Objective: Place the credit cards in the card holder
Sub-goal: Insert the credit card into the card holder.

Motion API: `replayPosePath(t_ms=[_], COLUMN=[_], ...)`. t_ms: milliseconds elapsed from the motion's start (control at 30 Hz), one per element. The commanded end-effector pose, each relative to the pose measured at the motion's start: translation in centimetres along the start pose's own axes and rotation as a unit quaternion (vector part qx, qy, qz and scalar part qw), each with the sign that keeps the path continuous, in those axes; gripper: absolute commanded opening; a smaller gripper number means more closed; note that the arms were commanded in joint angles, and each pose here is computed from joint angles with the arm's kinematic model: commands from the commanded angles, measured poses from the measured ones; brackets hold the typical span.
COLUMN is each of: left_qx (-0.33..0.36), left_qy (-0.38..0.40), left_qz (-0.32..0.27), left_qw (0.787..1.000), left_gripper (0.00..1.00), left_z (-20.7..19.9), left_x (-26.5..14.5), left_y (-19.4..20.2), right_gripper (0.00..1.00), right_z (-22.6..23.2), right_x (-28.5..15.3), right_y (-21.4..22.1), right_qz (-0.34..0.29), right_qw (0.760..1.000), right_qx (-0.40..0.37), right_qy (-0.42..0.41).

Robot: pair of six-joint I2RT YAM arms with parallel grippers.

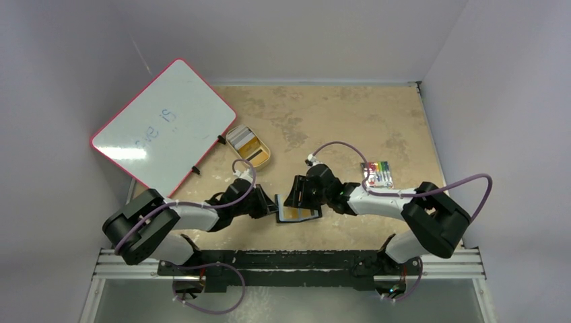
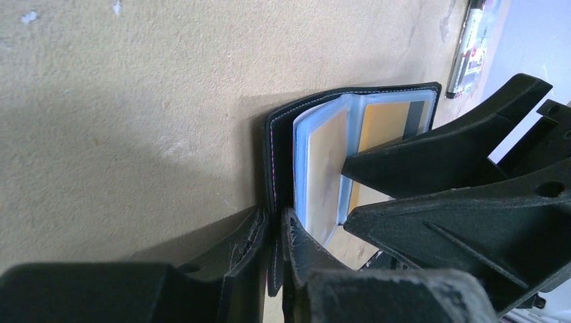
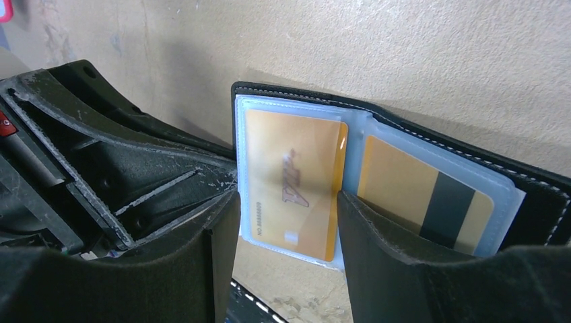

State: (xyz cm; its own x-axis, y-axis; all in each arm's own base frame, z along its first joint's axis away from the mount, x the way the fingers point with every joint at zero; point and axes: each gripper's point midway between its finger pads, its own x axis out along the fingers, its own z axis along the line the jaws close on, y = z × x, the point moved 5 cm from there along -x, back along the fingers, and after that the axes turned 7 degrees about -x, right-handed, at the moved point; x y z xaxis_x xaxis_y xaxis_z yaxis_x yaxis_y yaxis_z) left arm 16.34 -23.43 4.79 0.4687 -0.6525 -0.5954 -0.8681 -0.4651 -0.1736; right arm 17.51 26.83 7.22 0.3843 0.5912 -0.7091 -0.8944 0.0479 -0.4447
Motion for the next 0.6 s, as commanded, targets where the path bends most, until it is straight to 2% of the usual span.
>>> replayPosePath(t_ms=[0, 333, 567], left_qx=[0.018, 0.045, 0.135], left_qy=[-0.001, -0.011, -0.089], left_qz=[-0.021, -0.063, -0.125], left_qw=[1.0, 0.997, 0.979], left_gripper=[0.11, 0.14, 0.36], left_z=[-0.9, -3.2, -5.6], left_x=[-0.4, -2.9, -5.1], left_y=[-0.6, -2.3, -5.6], right_gripper=[0.57, 0.57, 0.55], right_z=[1.8, 0.9, 0.3], right_x=[-0.4, -3.2, -3.1], right_y=[-0.6, -1.2, -0.9], right_qz=[-0.007, -0.025, -0.027], right_qw=[0.999, 0.999, 0.999], right_qx=[-0.002, -0.024, -0.034], right_qy=[-0.035, 0.013, 0.023])
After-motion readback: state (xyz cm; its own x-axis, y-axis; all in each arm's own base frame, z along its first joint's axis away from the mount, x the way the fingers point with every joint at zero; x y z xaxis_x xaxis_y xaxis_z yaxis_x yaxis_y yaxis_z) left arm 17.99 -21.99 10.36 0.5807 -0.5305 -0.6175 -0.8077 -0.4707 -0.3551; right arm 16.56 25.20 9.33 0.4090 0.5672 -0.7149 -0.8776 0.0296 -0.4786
